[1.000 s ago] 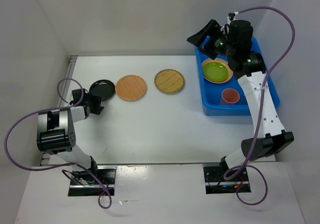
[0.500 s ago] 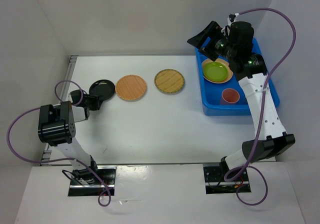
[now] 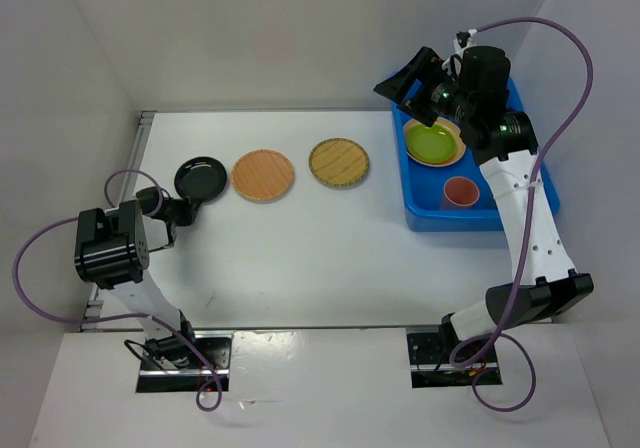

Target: Place the mixed dishes into the plastic bin

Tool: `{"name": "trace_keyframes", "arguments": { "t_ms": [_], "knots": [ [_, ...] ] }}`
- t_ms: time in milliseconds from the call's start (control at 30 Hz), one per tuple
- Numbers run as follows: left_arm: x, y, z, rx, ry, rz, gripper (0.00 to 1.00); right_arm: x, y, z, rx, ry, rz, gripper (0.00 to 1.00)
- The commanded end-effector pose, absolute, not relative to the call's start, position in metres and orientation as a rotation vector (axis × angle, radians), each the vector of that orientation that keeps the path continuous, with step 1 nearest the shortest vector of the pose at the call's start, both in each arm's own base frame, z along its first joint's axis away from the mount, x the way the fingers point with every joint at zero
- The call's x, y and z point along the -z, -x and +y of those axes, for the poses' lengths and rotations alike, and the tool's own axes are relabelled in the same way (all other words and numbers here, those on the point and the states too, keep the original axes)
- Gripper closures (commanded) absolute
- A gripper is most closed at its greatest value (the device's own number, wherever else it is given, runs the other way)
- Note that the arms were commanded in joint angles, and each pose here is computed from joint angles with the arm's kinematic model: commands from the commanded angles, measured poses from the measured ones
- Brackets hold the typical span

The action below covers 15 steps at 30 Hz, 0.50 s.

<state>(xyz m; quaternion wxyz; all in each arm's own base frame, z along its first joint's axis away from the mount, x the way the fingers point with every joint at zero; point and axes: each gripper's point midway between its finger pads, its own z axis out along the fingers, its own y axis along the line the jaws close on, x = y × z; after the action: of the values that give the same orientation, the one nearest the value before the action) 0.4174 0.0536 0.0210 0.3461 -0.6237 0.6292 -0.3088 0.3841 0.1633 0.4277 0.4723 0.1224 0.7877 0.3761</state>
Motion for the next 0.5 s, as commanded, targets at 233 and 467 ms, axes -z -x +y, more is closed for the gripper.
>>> {"name": "trace_keyframes", "arguments": {
  "t_ms": [233, 467],
  "knots": [
    [-0.12, -0.403, 0.065, 0.751, 1.374, 1.613, 1.0, -0.378, -0.366, 0.221, -0.999, -0.079, 2.062, 0.2],
    [-0.171, -0.399, 0.01, 0.93, 1.177, 1.696, 1.0, -0.34, -0.363, 0.29, -1.045, 0.165, 2.123, 0.2]
  ]
}}
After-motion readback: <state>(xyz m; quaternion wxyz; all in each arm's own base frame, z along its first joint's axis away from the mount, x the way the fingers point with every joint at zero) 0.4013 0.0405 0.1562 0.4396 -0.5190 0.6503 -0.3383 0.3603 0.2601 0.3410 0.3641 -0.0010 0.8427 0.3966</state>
